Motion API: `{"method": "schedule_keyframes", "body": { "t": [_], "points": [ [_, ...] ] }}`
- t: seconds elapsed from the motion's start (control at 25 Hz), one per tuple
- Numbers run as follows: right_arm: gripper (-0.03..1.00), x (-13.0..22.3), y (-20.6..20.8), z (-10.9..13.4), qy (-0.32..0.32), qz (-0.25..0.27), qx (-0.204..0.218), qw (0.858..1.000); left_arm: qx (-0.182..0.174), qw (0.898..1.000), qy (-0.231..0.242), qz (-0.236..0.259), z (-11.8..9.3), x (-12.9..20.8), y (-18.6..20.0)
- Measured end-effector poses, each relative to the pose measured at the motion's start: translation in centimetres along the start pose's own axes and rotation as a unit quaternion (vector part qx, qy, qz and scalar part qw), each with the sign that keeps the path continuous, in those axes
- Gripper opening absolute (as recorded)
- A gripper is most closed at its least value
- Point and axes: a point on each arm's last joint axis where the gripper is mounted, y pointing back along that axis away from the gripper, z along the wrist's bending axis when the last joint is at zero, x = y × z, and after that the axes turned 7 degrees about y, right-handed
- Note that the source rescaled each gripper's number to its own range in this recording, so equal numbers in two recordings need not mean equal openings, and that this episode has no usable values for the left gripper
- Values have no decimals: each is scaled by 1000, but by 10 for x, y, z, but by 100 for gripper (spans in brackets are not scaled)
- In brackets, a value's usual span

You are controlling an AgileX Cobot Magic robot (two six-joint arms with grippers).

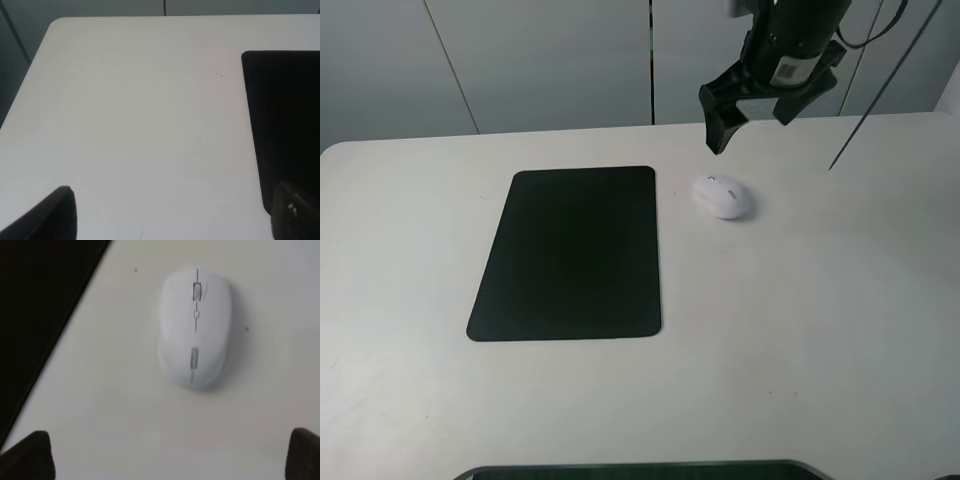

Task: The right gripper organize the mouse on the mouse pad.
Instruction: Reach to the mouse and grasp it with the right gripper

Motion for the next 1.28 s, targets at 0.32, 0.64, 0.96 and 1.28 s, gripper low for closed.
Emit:
{"method": "schedule_keyframes", "body": {
  "t": [0.32,0.64,0.96,1.28],
  "points": [
    [100,-21,-41,-5,-5,19,3,1000,0,1000,0,-1,0,0,0],
    [100,-28,-76,-9,4,62,11,998,0,1000,0,-2,0,0,0],
    [100,-33,-103,-11,10,86,16,996,0,1000,0,-2,0,0,0],
    [100,-31,-127,-12,19,110,21,994,0,1000,0,-2,0,0,0]
  ]
}}
